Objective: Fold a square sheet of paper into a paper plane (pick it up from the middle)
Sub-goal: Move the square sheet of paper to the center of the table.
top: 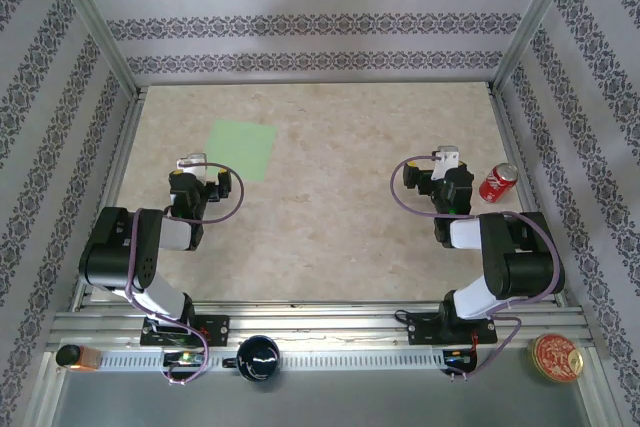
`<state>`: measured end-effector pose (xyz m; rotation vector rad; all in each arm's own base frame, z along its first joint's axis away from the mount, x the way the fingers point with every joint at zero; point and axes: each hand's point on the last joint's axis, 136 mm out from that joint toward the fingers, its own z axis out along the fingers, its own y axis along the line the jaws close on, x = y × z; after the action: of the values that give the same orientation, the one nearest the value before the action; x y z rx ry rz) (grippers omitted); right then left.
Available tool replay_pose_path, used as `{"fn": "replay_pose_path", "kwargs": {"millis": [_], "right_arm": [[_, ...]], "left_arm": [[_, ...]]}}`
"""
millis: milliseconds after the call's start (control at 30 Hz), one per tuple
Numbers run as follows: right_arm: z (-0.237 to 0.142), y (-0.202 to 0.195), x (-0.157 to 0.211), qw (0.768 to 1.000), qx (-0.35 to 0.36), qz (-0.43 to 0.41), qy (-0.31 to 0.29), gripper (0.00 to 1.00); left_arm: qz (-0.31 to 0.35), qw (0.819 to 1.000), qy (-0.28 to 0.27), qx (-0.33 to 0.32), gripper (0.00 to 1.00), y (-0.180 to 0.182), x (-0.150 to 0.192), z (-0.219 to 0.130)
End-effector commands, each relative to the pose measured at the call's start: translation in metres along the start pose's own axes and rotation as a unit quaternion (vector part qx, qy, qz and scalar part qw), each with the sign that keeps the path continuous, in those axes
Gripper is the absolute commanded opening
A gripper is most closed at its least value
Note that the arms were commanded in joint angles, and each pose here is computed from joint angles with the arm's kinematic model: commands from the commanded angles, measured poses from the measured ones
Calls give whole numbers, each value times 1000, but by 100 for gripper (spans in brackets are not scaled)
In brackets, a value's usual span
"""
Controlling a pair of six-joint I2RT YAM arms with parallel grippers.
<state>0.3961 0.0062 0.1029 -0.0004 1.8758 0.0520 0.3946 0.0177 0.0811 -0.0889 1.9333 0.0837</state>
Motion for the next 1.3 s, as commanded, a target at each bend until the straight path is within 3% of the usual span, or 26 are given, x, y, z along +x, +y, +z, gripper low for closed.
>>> {"fn": "replay_pose_path", "kwargs": {"millis": [0, 1267], "right_arm": [[1, 3, -5, 1000, -10, 4, -11, 98], [1, 1, -6, 1000, -10, 8, -12, 98]], "left_arm": [[9, 1000, -11, 9, 99, -4, -8, 2], [11, 1000, -15, 23, 99, -8, -9, 1]]}}
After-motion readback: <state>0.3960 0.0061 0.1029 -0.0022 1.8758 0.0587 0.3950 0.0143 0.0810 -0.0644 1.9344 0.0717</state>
